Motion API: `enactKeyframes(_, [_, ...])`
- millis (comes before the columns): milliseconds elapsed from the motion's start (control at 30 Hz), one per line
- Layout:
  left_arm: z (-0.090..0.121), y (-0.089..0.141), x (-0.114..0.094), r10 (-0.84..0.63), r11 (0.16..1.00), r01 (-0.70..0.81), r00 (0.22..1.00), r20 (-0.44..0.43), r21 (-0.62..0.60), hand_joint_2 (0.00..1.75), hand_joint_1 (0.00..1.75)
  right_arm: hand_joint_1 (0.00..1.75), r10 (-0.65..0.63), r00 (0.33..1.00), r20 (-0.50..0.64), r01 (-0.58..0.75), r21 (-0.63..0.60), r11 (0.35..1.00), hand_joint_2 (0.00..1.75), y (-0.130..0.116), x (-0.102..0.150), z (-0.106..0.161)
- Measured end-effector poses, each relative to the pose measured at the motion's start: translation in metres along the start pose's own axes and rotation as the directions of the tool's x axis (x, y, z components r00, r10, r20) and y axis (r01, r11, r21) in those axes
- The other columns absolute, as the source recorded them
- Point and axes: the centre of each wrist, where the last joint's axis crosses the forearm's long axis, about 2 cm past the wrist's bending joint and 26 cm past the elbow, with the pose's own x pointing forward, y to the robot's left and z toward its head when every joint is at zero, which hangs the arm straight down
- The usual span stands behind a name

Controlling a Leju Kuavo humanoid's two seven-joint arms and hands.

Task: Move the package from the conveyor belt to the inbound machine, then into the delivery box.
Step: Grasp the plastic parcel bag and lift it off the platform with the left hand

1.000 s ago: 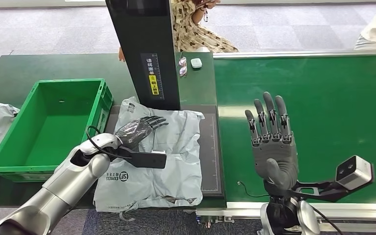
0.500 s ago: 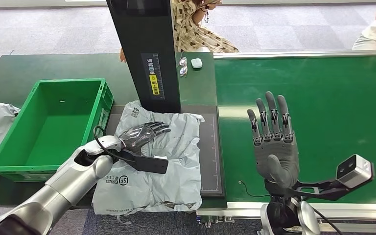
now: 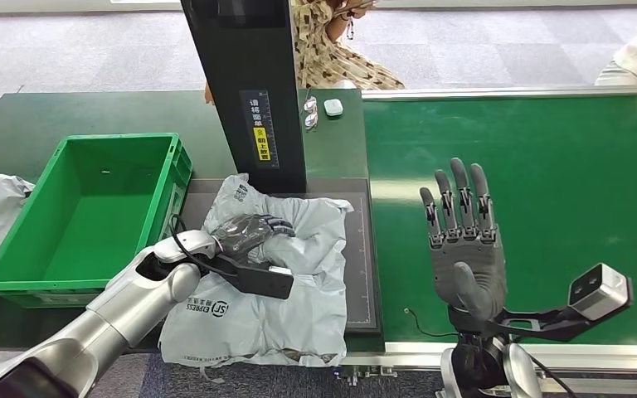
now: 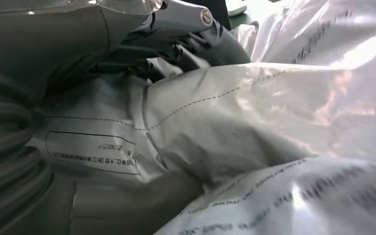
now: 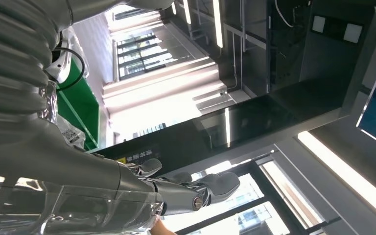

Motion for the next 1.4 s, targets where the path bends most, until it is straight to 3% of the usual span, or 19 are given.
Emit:
enactKeyframes(400, [0.000, 0.001, 0.001, 0.012, 0.999, -0.012, 1.000, 0.009, 0.044, 1.75, 1.75, 0.00, 0.001, 1.000, -0.001, -0.001, -0.007, 1.000, 1.75, 0.001, 0.000, 0.000])
enactKeyframes(533, [0.001, -0.002, 0.006, 0.043, 0.987, -0.047, 0.999, 0.030, 0.151, 1.75, 1.75, 0.00, 0.006, 1.000, -0.003, -0.006, -0.012, 1.000, 1.75, 0.001, 0.002, 0.003])
enactKeyframes(633, [0.007, -0.003, 0.013, 0.085, 0.949, -0.100, 0.994, 0.063, 0.300, 1.75, 1.75, 0.00, 0.017, 1.000, -0.004, -0.017, -0.024, 1.000, 1.75, 0.001, 0.005, 0.009])
enactKeyframes(833, [0.038, 0.007, 0.026, 0.149, 0.746, -0.205, 0.979, 0.141, 0.634, 1.75, 1.75, 0.00, 0.031, 1.000, 0.000, -0.031, -0.051, 0.998, 1.75, 0.002, 0.010, 0.017])
enactKeyframes(1067, [0.090, 0.017, 0.027, 0.143, 0.415, -0.202, 0.977, 0.156, 0.887, 1.75, 1.75, 0.00, 0.034, 0.999, -0.004, -0.034, -0.069, 0.997, 1.75, 0.001, 0.012, 0.023])
enactKeyframes(1233, [0.124, 0.028, 0.014, 0.163, 0.264, -0.119, 0.984, 0.077, 0.957, 1.75, 1.75, 0.00, 0.028, 1.000, -0.002, -0.028, -0.062, 0.998, 1.75, 0.001, 0.011, 0.024])
enactKeyframes(1400, [0.147, 0.046, -0.006, 0.238, 0.234, 0.057, 0.965, -0.114, 0.971, 1.75, 1.75, 0.00, 0.017, 1.000, -0.002, -0.017, -0.045, 0.999, 1.75, 0.002, 0.011, 0.024])
